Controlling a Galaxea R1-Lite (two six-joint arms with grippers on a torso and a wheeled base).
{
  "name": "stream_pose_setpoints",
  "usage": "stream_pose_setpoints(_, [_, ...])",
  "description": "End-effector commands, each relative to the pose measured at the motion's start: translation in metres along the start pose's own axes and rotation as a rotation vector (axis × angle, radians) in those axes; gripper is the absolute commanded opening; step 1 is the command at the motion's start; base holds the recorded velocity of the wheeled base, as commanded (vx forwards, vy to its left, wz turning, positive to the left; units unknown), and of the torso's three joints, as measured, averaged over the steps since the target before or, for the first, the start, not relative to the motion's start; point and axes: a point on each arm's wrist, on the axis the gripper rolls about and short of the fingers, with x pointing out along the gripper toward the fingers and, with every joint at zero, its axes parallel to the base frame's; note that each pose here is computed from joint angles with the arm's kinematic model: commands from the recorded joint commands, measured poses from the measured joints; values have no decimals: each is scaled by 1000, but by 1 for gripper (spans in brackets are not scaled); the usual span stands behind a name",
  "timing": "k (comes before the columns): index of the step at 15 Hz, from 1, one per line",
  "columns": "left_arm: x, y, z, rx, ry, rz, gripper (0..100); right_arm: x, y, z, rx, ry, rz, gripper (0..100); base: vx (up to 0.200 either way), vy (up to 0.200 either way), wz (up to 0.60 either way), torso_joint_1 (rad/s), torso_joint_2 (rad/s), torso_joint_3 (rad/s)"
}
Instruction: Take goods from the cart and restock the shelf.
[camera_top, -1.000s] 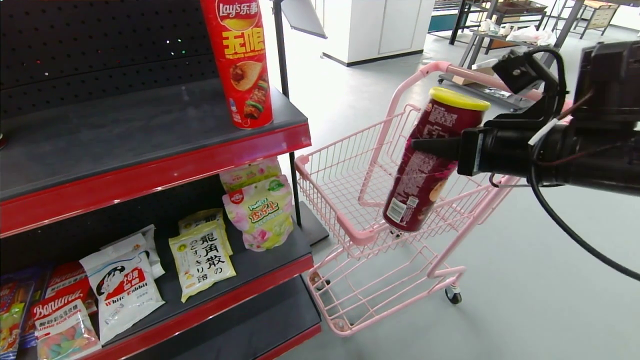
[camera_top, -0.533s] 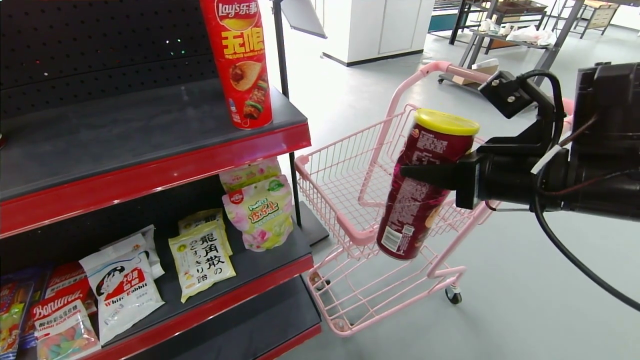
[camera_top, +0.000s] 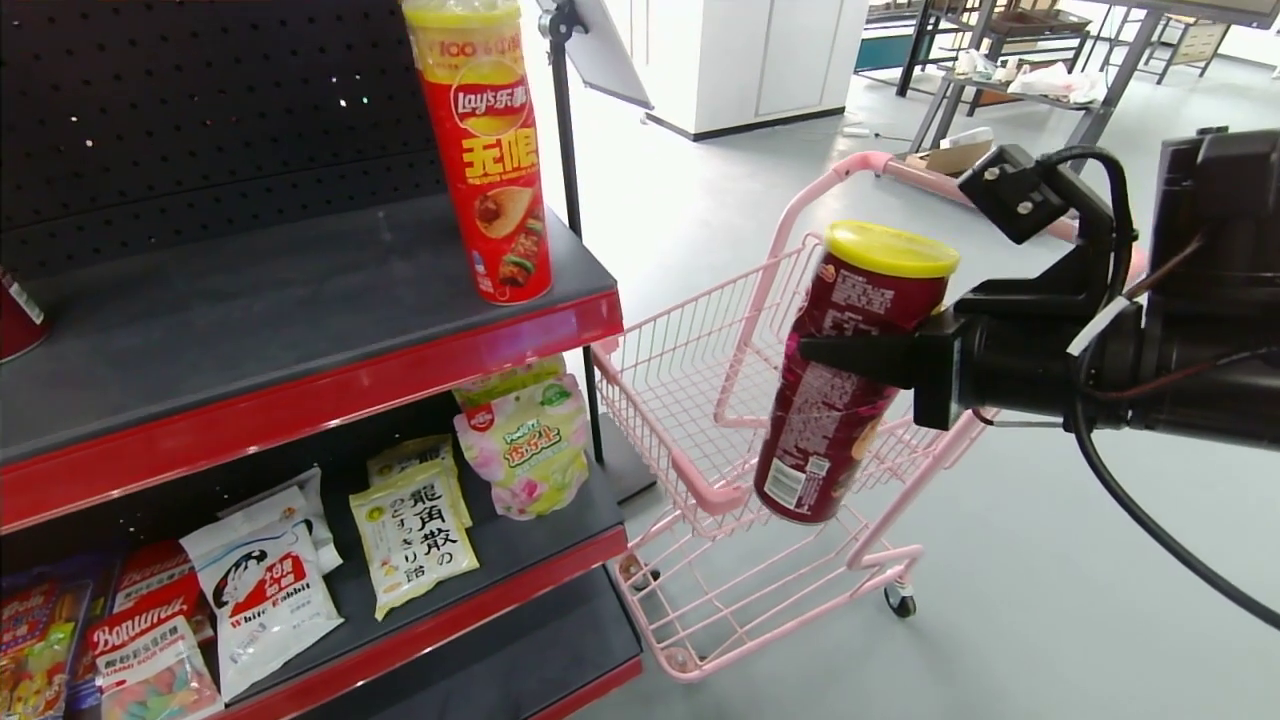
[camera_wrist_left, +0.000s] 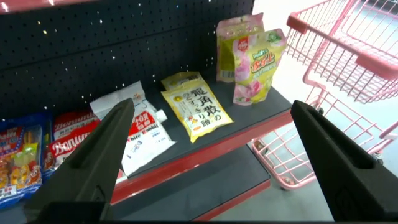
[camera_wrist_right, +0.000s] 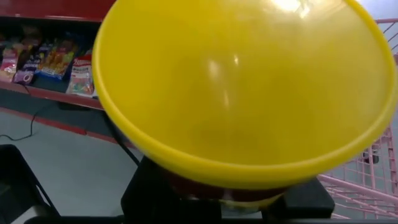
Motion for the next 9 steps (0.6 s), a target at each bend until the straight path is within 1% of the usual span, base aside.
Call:
stream_pose_setpoints(1, [0, 0, 0, -1, 2, 1, 100, -4, 1, 3, -7, -14, 2, 0, 0, 0, 0, 168, -525, -369])
stream_pose_setpoints(6, [0, 0, 0, 1, 2, -4, 100, -3, 1, 3, -16, -13, 4, 0, 0, 0, 0, 188, -560, -372])
stream_pose_setpoints(9, [0, 0, 0, 1, 2, -4, 100, 0, 0, 1, -63, -4, 4, 0, 0, 0, 0, 222, -582, -365])
